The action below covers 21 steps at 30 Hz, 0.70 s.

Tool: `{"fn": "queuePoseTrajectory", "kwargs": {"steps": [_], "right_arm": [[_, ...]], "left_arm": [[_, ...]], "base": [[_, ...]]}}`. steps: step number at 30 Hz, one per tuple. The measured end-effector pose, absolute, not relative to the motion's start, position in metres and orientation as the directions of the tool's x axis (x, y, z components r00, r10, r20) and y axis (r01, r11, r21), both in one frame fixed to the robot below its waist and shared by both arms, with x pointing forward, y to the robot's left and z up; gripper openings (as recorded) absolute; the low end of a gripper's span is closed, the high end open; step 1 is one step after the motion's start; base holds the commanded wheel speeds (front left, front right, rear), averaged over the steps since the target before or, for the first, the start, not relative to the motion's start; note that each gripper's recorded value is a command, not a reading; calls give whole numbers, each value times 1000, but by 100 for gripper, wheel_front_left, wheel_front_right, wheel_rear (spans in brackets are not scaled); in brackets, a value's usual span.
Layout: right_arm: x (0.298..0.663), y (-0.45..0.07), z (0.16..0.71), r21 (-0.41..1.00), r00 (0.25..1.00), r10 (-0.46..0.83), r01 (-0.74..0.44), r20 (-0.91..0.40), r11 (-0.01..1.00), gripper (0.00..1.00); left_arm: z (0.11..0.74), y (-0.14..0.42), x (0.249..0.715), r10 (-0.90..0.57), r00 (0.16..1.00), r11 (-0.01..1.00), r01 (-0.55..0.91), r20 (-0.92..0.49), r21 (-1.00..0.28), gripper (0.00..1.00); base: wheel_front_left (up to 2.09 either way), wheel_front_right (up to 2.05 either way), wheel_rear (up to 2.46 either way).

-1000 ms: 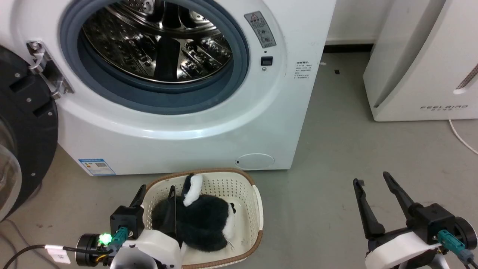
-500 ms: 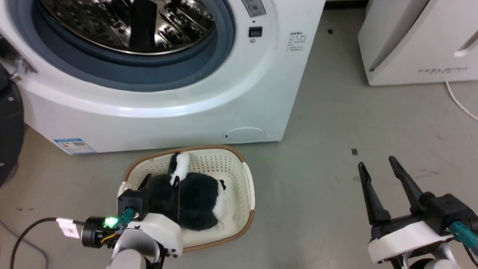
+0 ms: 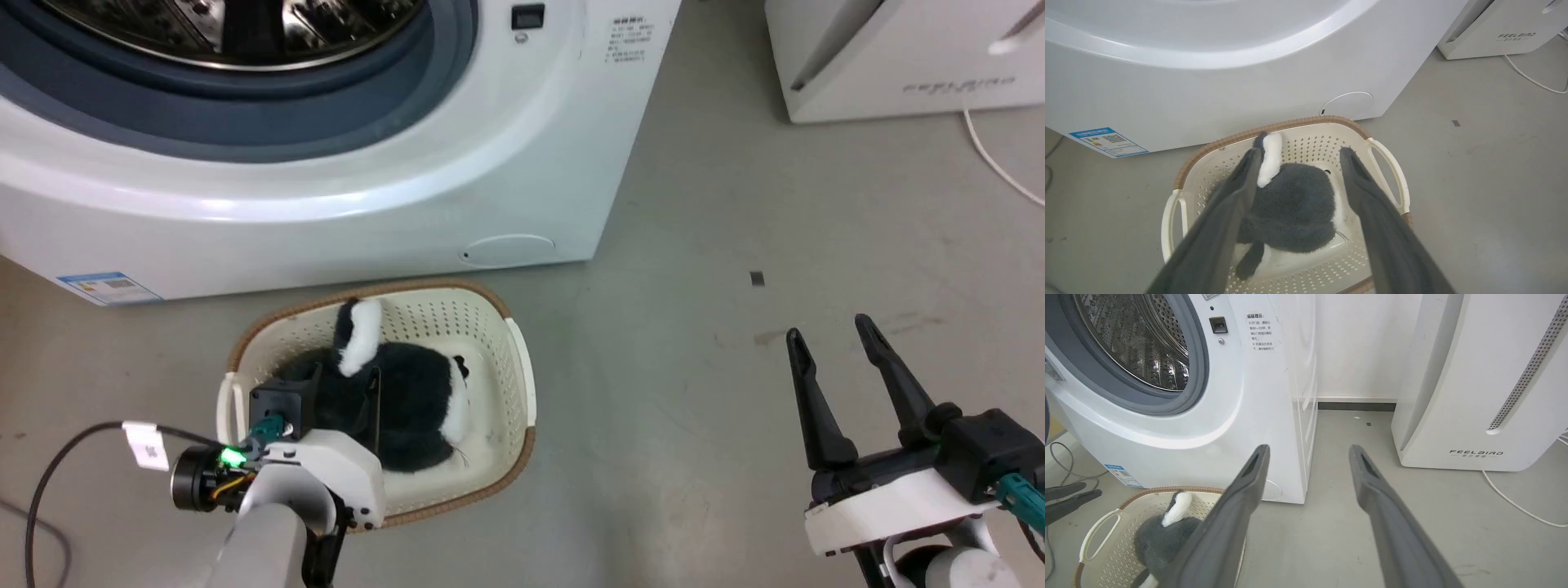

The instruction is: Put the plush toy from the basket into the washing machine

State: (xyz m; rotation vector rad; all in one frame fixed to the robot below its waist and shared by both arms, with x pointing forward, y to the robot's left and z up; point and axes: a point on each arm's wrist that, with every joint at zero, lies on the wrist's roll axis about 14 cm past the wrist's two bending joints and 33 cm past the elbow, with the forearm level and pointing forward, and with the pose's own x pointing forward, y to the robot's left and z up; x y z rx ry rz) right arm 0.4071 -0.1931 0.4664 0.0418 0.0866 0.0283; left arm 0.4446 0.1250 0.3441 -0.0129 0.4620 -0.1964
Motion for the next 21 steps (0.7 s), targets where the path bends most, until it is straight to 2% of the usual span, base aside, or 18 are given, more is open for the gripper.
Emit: {"fn": "queuePoseTrajectory", "kwargs": {"steps": [13,21], "right_arm": [[417,-204,446,66,993,-3,11,-116,998,100],[422,-213,425,74,987,-30,42,-156,996,100]], "left_arm": [[275,126,455,-200,764,973,226,-613,-35,100],[240,133,473,-182,722,972,233,-667,-13,100]], "base": [[0,0,0],[0,0,0]]}}
